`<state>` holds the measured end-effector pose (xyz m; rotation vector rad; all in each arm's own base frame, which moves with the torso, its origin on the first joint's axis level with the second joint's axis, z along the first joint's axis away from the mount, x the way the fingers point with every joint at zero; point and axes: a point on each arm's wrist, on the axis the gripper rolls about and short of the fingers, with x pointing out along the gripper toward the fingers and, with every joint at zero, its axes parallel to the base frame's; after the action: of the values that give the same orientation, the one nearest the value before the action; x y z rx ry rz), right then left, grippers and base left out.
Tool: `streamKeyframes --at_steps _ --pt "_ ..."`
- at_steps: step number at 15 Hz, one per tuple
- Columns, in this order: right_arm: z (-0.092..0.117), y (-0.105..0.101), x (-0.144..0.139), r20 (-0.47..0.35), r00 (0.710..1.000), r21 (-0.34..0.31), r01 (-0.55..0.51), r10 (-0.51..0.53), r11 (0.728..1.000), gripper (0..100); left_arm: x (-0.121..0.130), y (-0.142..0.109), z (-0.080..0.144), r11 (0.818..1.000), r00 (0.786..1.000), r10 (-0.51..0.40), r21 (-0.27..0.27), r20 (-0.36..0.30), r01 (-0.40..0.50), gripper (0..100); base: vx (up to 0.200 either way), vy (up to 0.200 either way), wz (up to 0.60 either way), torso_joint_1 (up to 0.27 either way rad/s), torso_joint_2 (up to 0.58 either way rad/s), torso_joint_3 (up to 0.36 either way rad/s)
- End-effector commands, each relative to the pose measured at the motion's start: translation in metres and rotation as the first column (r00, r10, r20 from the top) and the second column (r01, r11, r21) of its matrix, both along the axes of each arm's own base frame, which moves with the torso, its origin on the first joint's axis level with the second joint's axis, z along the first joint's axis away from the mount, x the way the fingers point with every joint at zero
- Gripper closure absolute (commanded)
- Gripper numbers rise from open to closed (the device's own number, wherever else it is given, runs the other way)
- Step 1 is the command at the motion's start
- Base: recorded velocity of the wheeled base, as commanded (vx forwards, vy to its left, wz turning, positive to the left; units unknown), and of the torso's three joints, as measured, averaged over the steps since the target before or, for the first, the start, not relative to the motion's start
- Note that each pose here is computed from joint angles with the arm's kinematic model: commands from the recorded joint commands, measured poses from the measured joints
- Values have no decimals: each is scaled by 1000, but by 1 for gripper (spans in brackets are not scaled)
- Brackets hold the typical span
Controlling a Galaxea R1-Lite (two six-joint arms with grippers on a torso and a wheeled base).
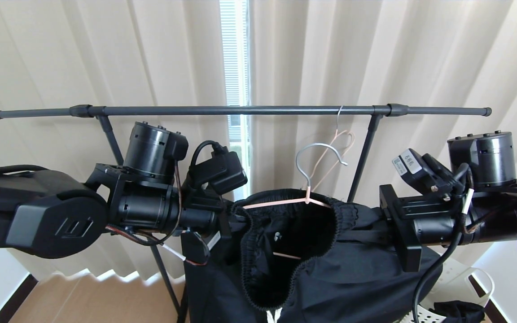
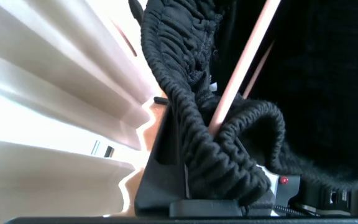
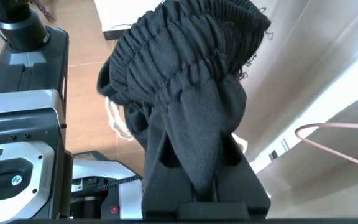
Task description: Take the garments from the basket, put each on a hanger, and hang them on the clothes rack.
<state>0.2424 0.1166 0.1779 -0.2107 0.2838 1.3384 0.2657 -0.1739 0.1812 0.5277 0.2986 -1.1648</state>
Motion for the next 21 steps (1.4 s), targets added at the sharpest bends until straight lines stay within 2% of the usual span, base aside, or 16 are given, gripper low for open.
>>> streamKeyframes --at_steps 1,4,5,9,12,21 --pt "-1 0 1 -1 1000 -4 2 -2 1000 100 -7 5 7 1000 1000 2 -11 19 -2 100 0 0 0 0 0 0" --pt "-4 0 2 -6 1000 -10 5 -5 1000 100 -11 7 11 1000 1000 2 -16 26 -2 100 0 0 0 0 0 0" --pt "-6 0 1 -1 1000 -16 4 -4 1000 0 -13 9 13 1000 999 4 -20 33 -3 100 0 0 0 0 0 0" --pt "-6 -3 2 25 1000 -17 14 -14 1000 0 -17 14 18 1000 999 12 -28 42 -11 100 0 0 0 0 0 0" --pt "-3 -12 4 56 998 -18 42 -41 999 0 -24 19 22 999 998 17 -37 54 -15 100 0 0 0 0 0 0" --pt "7 -24 2 91 994 14 58 -59 998 0 -48 69 32 988 986 146 -60 84 -141 100 0 0 0 0 0 0"
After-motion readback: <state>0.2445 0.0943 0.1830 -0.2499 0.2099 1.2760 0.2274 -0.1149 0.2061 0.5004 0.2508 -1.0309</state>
